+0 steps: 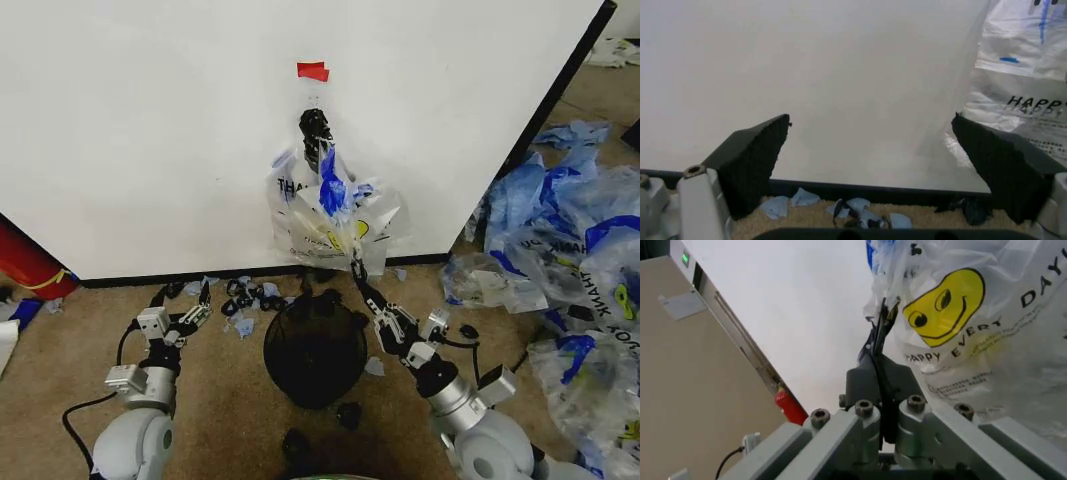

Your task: Pick up the garbage bag from the wall and place it over the trash bin.

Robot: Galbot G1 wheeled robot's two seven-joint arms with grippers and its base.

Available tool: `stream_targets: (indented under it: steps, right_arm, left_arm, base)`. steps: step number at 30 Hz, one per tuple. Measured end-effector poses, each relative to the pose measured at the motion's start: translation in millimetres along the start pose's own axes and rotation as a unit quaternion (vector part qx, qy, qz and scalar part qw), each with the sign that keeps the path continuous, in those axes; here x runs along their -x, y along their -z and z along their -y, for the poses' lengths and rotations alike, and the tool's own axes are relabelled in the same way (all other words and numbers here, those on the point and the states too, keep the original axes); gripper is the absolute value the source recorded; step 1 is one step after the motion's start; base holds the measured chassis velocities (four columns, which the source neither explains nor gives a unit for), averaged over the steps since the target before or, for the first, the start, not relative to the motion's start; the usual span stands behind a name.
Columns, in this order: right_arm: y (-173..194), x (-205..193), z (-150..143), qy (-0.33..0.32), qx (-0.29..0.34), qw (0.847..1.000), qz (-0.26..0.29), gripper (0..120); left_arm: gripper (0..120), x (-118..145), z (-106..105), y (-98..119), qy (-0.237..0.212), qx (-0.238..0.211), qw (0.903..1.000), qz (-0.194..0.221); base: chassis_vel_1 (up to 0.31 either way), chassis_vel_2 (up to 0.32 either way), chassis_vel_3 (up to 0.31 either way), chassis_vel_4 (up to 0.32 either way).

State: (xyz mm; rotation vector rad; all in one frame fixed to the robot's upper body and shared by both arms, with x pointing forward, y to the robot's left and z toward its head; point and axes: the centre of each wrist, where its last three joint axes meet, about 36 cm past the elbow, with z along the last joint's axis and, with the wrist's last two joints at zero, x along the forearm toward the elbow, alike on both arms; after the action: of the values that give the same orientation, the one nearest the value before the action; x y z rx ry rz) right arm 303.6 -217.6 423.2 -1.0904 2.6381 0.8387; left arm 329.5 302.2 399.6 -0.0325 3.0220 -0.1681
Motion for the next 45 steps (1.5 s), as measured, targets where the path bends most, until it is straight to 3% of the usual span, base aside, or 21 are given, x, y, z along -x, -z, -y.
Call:
stream_targets:
  steps: [45]
  right_arm:
    - [-33,-101,-51,0.009,-0.011,1.000,-0.022,0]
  left_arm:
    - [97,-23,-9,12,0.006,0.010,0.9999,0.007]
  base:
    - [0.000,0.000,0.000,0.000]
